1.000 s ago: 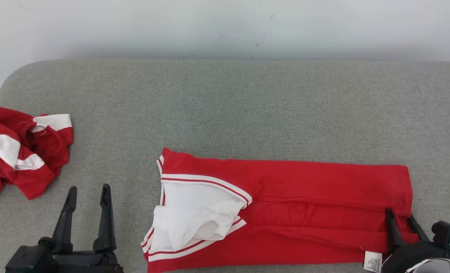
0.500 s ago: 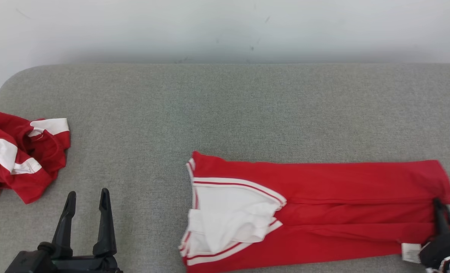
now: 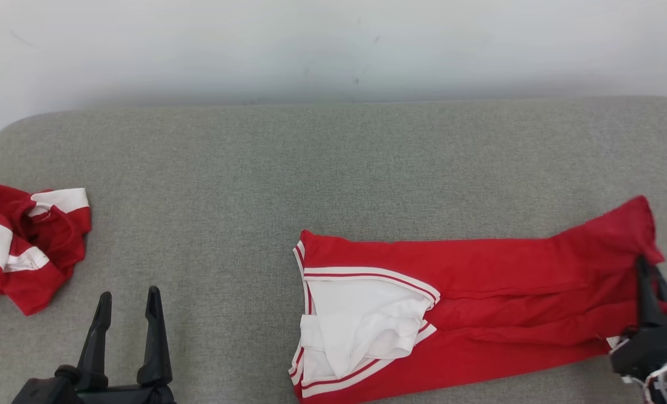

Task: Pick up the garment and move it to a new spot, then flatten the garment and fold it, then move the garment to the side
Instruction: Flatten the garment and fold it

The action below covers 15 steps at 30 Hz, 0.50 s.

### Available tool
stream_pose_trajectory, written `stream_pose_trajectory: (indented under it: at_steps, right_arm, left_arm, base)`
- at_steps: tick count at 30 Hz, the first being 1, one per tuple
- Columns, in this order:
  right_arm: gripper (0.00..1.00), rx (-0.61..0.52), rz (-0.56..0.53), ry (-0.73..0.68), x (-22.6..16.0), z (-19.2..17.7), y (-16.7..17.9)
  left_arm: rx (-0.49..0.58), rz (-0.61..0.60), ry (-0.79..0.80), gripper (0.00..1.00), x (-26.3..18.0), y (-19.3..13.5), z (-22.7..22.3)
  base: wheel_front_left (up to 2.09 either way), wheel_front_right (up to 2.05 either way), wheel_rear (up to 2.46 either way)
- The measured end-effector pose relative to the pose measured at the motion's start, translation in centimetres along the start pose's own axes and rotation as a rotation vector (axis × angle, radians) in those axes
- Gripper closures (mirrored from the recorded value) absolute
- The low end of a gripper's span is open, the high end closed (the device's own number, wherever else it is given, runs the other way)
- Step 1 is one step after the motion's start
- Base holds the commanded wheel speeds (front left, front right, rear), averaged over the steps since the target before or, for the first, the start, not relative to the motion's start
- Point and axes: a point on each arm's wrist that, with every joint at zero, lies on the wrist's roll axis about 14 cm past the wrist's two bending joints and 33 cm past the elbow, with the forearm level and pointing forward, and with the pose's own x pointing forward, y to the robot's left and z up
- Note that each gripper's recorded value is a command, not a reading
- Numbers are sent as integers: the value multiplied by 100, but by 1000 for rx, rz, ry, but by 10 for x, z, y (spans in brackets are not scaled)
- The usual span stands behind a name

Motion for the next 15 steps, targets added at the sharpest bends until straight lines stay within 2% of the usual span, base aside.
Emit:
stream_pose_trajectory:
  at_steps: [7, 15]
  right_arm:
    - [100, 33, 184, -62, -1, 14, 74]
    - [100, 91, 418, -37, -7, 11, 174]
  left_arm:
    - [-6, -9, -2, 0, -1, -3, 1]
    - [2, 23, -3, 0, -8, 7, 3]
  base:
    - [0, 0, 0]
    - [0, 0, 0]
